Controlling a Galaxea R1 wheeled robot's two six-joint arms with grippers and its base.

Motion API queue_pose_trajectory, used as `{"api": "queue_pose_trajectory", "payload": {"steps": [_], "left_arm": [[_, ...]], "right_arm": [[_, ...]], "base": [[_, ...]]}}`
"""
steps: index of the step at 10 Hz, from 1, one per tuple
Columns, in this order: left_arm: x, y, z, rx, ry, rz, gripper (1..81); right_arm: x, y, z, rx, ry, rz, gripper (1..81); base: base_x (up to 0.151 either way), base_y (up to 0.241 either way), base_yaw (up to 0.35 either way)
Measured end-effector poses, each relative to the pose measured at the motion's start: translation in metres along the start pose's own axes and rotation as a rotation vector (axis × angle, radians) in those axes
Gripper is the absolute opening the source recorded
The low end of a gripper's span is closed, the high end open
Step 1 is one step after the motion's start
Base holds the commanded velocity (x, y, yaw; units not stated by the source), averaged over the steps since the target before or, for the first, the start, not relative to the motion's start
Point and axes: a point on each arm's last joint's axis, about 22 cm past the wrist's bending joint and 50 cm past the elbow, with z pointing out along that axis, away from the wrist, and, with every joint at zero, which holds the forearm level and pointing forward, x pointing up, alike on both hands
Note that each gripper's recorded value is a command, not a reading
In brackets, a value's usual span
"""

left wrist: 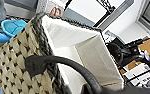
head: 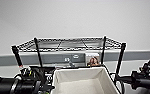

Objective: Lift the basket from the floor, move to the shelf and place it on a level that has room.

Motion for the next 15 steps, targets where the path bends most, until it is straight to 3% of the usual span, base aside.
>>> {"api": "queue_pose_trajectory", "payload": {"steps": [9,15], "left_arm": [[0.047,0.063,-0.04,0.012,0.034,0.071,1.0],[0.08,0.085,-0.07,0.027,0.074,0.063,1.0]], "right_arm": [[0.028,-0.088,-0.023,0.04,-0.021,-0.069,1.0],[0.043,-0.134,-0.026,0.055,-0.041,-0.099,1.0]], "base": [[0.0,0.0,0.0],[0.0,0.0,0.0]]}}
